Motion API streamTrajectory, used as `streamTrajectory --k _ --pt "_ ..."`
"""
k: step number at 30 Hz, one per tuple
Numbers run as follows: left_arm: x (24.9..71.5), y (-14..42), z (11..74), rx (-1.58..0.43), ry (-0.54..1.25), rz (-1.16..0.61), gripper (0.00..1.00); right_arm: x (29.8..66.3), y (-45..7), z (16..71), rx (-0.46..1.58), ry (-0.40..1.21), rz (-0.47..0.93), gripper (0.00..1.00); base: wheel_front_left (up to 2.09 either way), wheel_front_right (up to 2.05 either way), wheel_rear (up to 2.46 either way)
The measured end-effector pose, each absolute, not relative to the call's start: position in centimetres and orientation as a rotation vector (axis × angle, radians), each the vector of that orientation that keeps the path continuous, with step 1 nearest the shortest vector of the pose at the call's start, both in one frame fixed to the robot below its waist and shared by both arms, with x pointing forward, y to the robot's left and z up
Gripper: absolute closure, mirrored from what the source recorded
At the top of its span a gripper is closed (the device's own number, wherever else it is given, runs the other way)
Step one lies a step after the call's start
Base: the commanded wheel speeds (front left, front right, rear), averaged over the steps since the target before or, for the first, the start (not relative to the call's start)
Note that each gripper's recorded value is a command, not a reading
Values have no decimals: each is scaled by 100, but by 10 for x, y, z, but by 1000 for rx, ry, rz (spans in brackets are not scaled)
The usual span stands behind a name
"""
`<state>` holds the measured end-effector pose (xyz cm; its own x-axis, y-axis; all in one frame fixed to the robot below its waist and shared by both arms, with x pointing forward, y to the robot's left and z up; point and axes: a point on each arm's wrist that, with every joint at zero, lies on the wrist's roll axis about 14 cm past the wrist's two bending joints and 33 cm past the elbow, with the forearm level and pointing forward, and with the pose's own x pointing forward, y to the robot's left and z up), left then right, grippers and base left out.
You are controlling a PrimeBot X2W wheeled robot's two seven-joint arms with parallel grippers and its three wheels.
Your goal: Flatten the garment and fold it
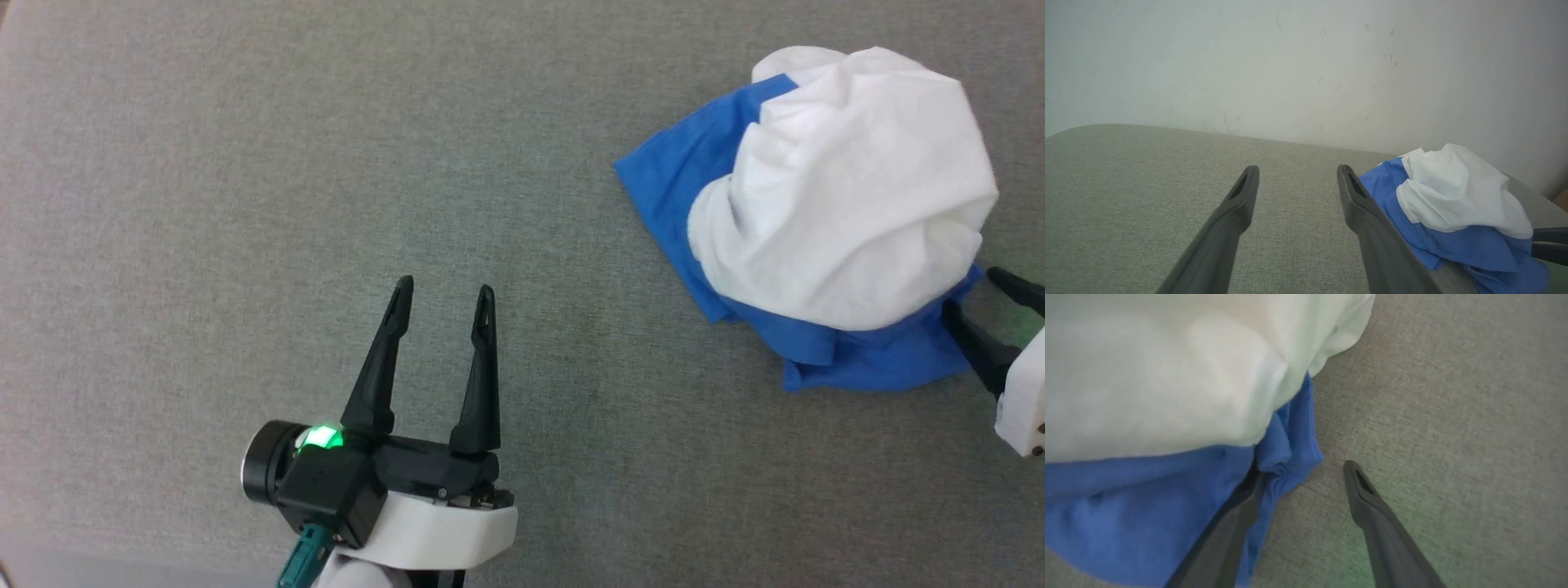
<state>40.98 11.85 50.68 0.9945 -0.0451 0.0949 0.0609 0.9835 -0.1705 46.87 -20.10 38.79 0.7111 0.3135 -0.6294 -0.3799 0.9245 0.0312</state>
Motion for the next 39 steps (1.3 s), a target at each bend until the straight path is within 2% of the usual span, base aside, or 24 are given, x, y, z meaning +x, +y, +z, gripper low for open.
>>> streamTrajectory --k 1,2,3,4,13,18,22,26,31,35,38,39 --pt "410 120 505 -172 -86 -48 0 470 -199 383 -103 691 394 12 0 0 0" --pt "410 121 504 -171 -82 -43 0 472 -197 380 -109 696 401 53 0 0 0" --pt "410 123 502 -168 -78 -39 0 475 -196 379 -113 694 407 69 0 0 0" --pt "410 123 501 -164 -75 -36 0 479 -195 378 -113 689 411 100 0 0 0" --pt "412 127 504 -153 -87 -27 0 494 -200 396 -95 586 378 100 0 0 0" --pt "408 129 513 -155 -113 -28 0 520 -237 477 -135 354 265 100 0 0 0" --pt "402 128 520 -165 -128 -43 0 516 -281 543 -172 203 133 100 0 0 0" --pt "397 119 529 -178 -149 -83 0 478 -347 561 -173 198 -67 100 0 0 0" --pt "392 111 538 -187 -174 -116 0 387 -421 505 -124 383 -339 100 0 0 0" --pt "388 118 533 -178 -158 -96 0 329 -433 448 -66 536 -449 100 0 0 0" --pt "386 122 532 -169 -153 -92 0 313 -430 424 -43 582 -474 100 0 0 0" --pt "385 122 532 -167 -155 -93 0 311 -430 421 -56 586 -475 80 0 0 0"
